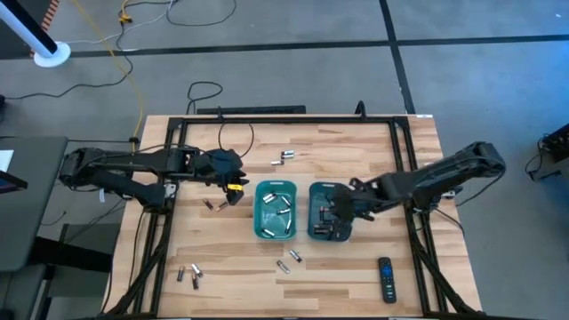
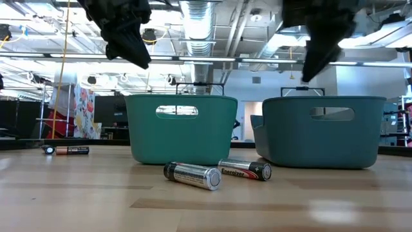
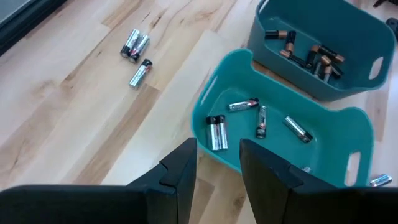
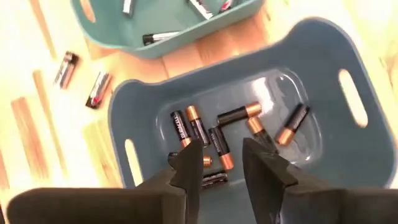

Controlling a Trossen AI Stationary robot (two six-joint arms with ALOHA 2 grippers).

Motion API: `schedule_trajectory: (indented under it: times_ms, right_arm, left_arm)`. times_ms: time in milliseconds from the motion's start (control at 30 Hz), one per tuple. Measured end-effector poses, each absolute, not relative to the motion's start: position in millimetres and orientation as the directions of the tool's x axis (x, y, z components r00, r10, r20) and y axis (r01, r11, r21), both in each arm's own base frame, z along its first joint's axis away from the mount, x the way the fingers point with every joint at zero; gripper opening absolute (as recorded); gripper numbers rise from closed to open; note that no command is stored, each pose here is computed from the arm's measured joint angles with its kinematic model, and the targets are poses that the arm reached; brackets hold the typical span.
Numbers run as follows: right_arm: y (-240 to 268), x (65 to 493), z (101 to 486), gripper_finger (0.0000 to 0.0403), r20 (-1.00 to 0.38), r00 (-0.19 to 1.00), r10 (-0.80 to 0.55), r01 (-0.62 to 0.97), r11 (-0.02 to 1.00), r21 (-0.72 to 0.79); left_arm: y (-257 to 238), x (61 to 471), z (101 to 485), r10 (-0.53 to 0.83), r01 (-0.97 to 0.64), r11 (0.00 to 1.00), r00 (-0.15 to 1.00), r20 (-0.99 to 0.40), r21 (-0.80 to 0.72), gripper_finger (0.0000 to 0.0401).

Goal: Sort batteries
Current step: Put the silver battery into the green bin

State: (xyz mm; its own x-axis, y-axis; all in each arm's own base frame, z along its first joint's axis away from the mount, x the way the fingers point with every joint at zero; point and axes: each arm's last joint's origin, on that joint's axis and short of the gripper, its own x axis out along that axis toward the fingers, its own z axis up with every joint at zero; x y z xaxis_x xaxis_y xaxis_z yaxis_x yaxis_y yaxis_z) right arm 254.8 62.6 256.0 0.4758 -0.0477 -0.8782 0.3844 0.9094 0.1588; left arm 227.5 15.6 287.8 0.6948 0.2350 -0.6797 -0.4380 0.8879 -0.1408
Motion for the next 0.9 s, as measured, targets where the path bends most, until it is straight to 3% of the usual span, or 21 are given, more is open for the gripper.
schedule_trajectory:
  times_ms: [200, 500, 667, 900]
  right_arm:
    - [75, 222, 249, 0.0123, -0.817, 0.564, -0.120, 0.530, 0.811, 0.247]
    - [86, 192, 261, 0.0123, -0.684, 0.685, -0.251, 0.614, 0.705, 0.356]
    - [87, 181, 258, 0.0123, -0.650, 0.701, -0.294, 0.647, 0.645, 0.407]
    - [91, 172, 241, 0.0123, -0.667, 0.684, -0.295, 0.691, 0.554, 0.463]
  left_arm:
    - [31, 229, 284, 0.226, -0.432, 0.892, 0.678, -0.699, -0.131, 0.0119]
    - [72, 244, 259, 0.152, -0.389, 0.912, 0.622, -0.768, -0.134, 0.0119]
    - [97, 260, 239, 0.103, -0.335, 0.931, 0.615, -0.782, -0.142, 0.0119]
    - [137, 291, 229, 0.120, -0.258, 0.965, 0.572, -0.811, -0.039, 0.0119]
